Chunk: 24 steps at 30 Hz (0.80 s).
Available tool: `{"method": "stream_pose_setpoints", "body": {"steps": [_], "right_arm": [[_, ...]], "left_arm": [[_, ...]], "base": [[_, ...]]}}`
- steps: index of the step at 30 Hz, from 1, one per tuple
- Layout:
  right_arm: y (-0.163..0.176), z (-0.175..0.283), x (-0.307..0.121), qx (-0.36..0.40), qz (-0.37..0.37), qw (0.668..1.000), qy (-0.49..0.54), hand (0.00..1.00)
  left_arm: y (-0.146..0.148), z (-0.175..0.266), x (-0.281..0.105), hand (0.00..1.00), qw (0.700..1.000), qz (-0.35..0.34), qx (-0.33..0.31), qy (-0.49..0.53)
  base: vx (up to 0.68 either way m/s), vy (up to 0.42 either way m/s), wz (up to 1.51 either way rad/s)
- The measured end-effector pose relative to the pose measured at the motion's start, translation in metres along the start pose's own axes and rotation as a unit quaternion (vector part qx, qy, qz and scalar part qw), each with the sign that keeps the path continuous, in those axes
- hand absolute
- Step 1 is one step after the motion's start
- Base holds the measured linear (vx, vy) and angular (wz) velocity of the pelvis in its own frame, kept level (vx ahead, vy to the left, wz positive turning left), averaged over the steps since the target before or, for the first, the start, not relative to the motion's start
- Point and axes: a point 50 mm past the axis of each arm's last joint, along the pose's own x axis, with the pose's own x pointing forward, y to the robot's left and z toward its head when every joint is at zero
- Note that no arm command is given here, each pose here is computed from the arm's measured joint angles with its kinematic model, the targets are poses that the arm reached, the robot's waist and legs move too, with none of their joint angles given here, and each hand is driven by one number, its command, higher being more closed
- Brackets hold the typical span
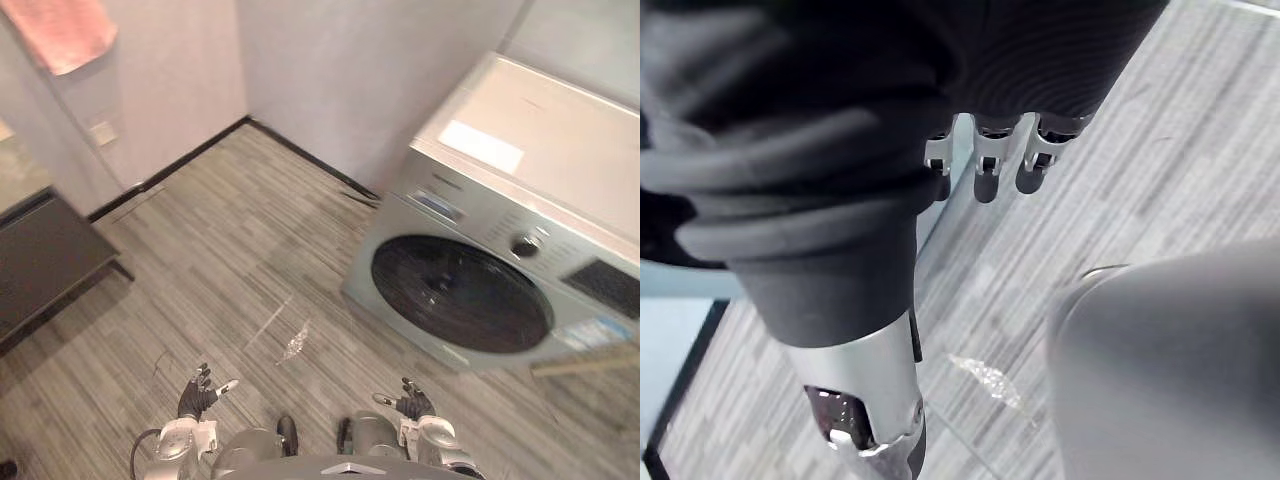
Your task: Pick up the laundry basket with both hands and put the clothes into the washing machine.
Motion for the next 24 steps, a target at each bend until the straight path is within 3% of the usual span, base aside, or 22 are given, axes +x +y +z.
{"method": "stream_pose_setpoints", "body": {"steps": [6,11,24], "right_arm": [[0.014,-0.021,-0.008,0.034,0.013,0.999,0.025,0.0],[0.005,-0.027,-0.012,0.04,0.008,0.999,0.025,0.0],[0.002,-0.031,-0.014,0.045,-0.004,0.999,0.03,0.0]], "left_arm": [[0.005,-0.005,-0.001,0.0,0.998,0.049,-0.039,0.008],[0.002,-0.009,-0.003,0.0,0.995,0.06,-0.074,0.013],[0.006,-0.026,-0.008,0.0,0.994,0.07,-0.075,0.047]], "base": [[0.26,-0.236,1.54],[0.07,-0.207,1.28],[-0.02,0.061,0.08]]}}
